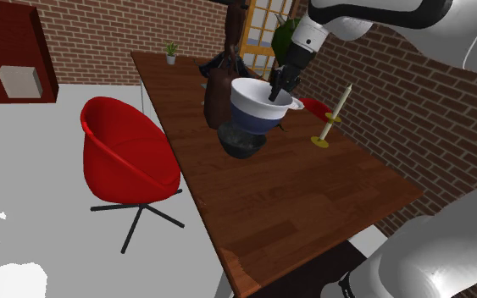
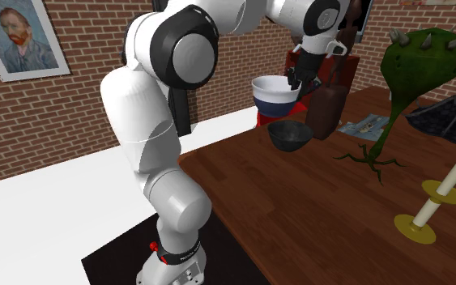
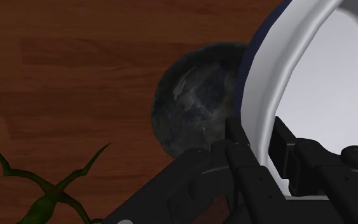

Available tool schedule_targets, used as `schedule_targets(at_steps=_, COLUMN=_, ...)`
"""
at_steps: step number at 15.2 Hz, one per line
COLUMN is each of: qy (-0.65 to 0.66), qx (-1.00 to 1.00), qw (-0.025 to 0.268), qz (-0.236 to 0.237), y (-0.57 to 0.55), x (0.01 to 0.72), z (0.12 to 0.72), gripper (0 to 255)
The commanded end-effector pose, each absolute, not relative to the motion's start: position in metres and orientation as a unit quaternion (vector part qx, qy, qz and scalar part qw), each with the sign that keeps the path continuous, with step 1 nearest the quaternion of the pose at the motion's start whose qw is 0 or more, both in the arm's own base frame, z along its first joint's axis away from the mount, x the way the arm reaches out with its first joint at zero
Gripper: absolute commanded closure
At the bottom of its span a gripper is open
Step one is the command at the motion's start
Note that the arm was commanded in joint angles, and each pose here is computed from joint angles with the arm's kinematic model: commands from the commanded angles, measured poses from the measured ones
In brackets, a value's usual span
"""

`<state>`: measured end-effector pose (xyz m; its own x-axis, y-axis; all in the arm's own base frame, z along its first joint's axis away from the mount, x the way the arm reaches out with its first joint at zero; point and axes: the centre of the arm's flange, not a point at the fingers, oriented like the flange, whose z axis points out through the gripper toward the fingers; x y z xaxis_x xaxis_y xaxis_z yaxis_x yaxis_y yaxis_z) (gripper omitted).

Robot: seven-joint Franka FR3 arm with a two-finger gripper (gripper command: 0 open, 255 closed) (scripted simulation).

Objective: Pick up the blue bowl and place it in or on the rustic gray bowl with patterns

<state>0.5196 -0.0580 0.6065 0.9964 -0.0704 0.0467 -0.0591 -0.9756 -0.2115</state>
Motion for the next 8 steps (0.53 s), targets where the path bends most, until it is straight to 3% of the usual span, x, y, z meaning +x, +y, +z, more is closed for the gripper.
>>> schedule_targets(at_steps=1, qy=0.032, qx=-0.994, qw=0.105, qz=-0.027, y=-0.075, x=0.541, z=0.611, gripper=255)
schedule_targets(at_steps=8, qy=0.032, qx=-0.994, qw=0.105, qz=-0.027, y=-0.105, x=0.584, z=0.601, gripper=255)
